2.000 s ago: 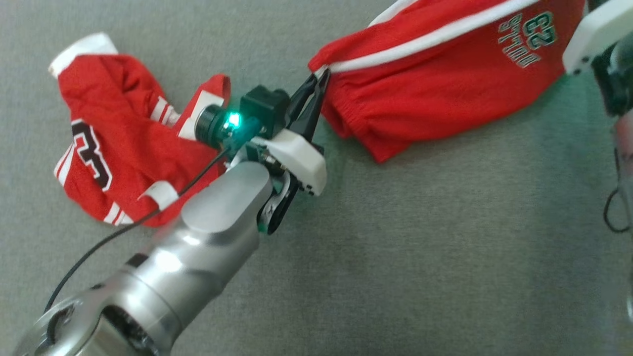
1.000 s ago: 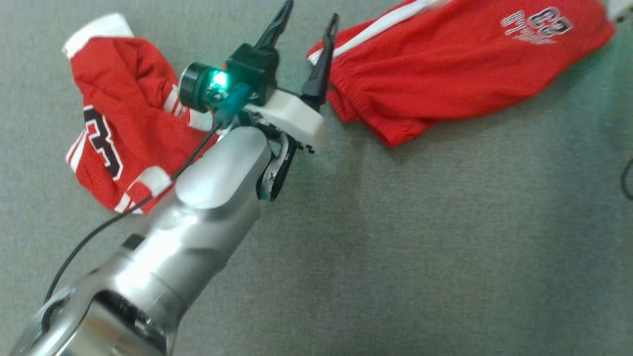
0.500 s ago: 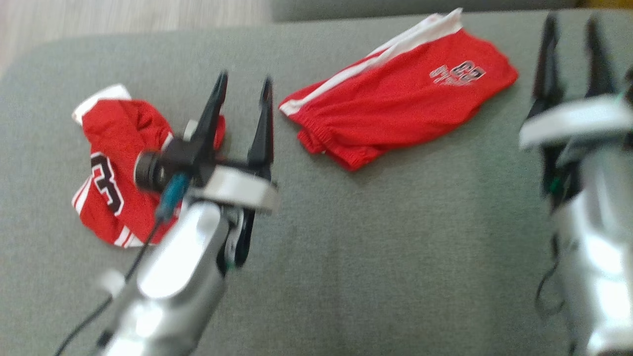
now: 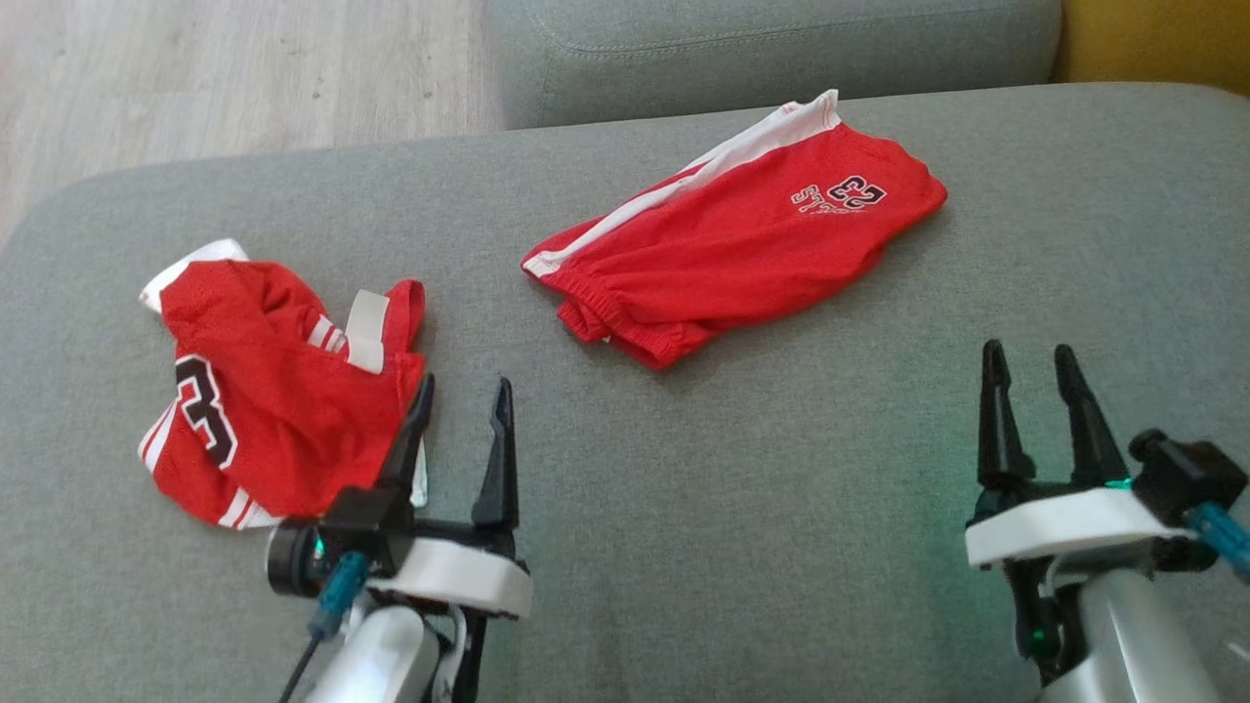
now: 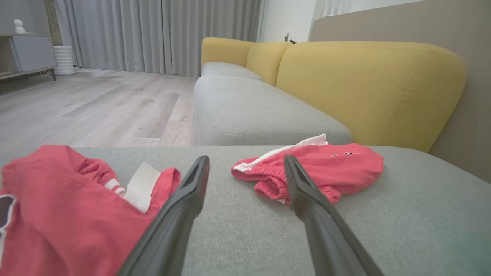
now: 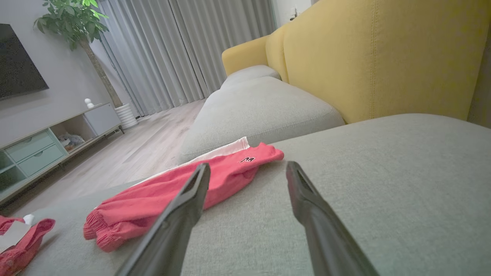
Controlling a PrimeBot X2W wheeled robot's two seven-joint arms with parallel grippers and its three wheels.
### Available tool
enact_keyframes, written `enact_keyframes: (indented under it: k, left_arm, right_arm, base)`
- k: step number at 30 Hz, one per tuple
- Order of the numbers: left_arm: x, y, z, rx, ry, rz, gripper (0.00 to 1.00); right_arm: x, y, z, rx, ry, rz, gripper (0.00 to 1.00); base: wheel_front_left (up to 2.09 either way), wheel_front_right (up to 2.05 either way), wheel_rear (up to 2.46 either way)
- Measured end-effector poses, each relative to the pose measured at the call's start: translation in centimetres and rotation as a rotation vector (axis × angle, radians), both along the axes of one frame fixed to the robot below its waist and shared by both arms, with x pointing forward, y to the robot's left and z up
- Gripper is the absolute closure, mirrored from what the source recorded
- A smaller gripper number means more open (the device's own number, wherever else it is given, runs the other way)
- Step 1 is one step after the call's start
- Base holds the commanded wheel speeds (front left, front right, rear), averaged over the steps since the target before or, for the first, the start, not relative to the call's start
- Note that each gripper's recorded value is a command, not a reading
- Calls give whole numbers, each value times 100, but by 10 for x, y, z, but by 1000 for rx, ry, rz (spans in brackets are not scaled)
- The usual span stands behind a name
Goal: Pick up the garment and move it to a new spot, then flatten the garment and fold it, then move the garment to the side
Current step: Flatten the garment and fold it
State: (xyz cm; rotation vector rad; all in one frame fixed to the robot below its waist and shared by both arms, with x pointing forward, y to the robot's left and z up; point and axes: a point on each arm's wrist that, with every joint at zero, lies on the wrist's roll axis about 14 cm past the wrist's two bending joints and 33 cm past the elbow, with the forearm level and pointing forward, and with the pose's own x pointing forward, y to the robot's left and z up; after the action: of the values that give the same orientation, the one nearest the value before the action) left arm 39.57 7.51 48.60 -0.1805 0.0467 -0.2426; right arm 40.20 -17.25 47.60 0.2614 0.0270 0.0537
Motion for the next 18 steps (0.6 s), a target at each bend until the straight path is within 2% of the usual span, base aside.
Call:
enact_keyframes:
  k: [11, 14, 18]
  left_arm:
    - [4, -1, -7, 0, 4, -9, 0]
    - [11, -4, -11, 3, 8, -22, 0]
    - [24, -5, -16, 5, 11, -29, 0]
  right_arm:
    - [8, 11, -4, -13, 18, 36, 0]
    - [27, 11, 1, -50, 16, 43, 0]
    - [70, 1, 15, -103, 23, 24, 0]
  base:
    - [0, 0, 0]
    - [0, 0, 0]
    - [0, 0, 0]
